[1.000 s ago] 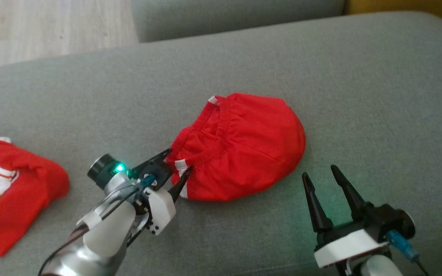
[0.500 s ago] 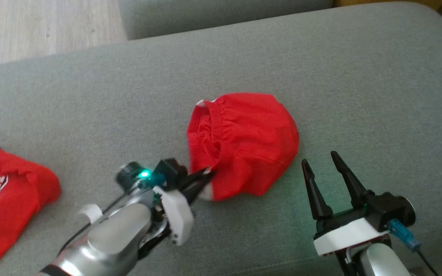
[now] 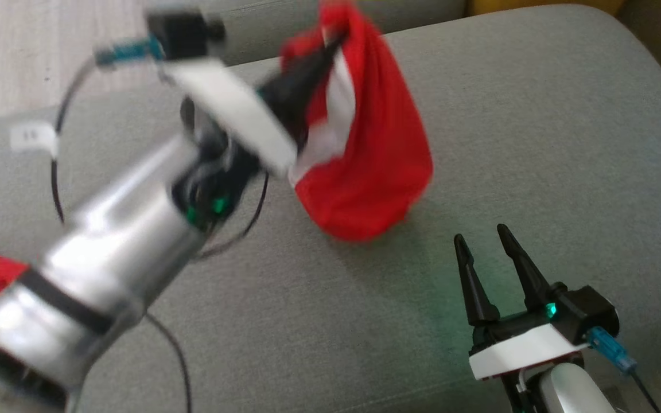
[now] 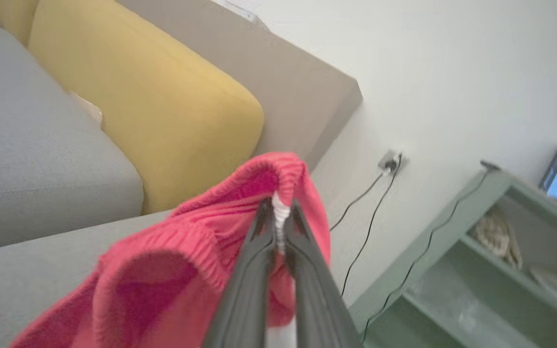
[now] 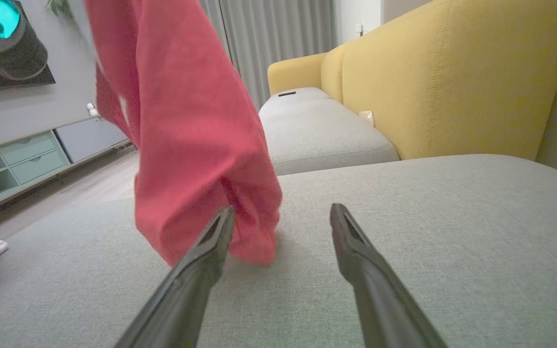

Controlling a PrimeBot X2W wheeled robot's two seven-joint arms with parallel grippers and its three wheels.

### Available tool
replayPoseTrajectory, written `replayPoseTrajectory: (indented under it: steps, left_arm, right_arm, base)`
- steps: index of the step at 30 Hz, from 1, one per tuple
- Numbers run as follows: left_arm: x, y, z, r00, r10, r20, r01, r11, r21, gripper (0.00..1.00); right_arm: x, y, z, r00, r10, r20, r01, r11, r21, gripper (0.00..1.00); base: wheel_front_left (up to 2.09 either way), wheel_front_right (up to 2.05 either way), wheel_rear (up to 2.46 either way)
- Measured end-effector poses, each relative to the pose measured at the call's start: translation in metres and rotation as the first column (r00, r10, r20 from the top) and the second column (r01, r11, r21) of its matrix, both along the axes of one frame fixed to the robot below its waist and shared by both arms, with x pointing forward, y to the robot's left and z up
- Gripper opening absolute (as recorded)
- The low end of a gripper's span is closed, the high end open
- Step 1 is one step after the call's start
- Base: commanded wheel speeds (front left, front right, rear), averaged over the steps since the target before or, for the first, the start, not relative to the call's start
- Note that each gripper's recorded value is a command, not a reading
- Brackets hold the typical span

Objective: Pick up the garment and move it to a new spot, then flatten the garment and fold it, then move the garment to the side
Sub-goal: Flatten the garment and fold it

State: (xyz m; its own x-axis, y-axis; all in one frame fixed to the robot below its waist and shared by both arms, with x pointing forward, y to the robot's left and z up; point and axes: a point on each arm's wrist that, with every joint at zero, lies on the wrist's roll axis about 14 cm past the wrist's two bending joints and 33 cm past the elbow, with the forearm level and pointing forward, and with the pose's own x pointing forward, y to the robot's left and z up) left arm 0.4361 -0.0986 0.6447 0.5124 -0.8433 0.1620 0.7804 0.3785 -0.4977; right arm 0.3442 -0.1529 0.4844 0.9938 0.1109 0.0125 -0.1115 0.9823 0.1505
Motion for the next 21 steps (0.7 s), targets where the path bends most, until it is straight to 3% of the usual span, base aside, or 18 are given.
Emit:
replayPoseTrajectory:
  steps: [4, 6, 10, 14, 19, 20, 21]
  left_arm:
    - [0.023, -0.006, 0.028, 0.992, 0.099, -0.078, -0.106, 0.99, -0.094, 0.0]
    - [0.031, -0.009, 0.025, 0.982, 0.14, -0.13, -0.151, 0.985, -0.079, 0.0]
    - [0.035, -0.002, -0.04, 0.953, 0.203, -0.224, -0.19, 0.979, 0.076, 0.0]
    - [0.005, 0.025, -0.152, 0.926, 0.256, -0.277, -0.166, 0.936, 0.312, 0.0]
    - [-0.056, 0.039, -0.22, 0.978, 0.146, -0.149, -0.057, 0.873, 0.483, 0.0]
    - [-0.061, 0.04, -0.223, 0.981, 0.138, -0.137, -0.055, 0.872, 0.486, 0.36]
    - [-0.067, 0.04, -0.225, 0.988, 0.113, -0.107, -0.045, 0.865, 0.499, 0.81]
  right_arm:
    - [-0.003, -0.005, 0.001, 1.0, -0.016, 0.002, 0.016, 1.0, 0.001, 1.0]
    - [-0.004, -0.007, 0.001, 1.0, -0.024, 0.003, 0.024, 1.0, 0.0, 1.0]
    - [-0.005, -0.01, 0.001, 0.999, -0.036, 0.0, 0.036, 0.999, 0.008, 1.0]
    - [-0.005, -0.01, 0.0, 0.999, -0.036, -0.002, 0.036, 0.999, 0.009, 1.0]
    - [-0.002, -0.014, -0.001, 0.998, -0.057, -0.01, 0.058, 0.996, 0.071, 1.0]
    - [-0.001, -0.015, -0.001, 0.998, -0.057, -0.01, 0.058, 0.996, 0.071, 1.0]
    - [0.0, -0.014, -0.001, 0.998, -0.055, -0.01, 0.056, 0.996, 0.071, 1.0]
  base:
    - [0.0, 0.0, 0.0]
    - [0.0, 0.0, 0.0]
    - [0.0, 0.0, 0.0]
    - [0.0, 0.0, 0.0]
    - [0.0, 0.0, 0.0]
    - [0.0, 0.0, 0.0]
    - [0.0, 0.0, 0.0]
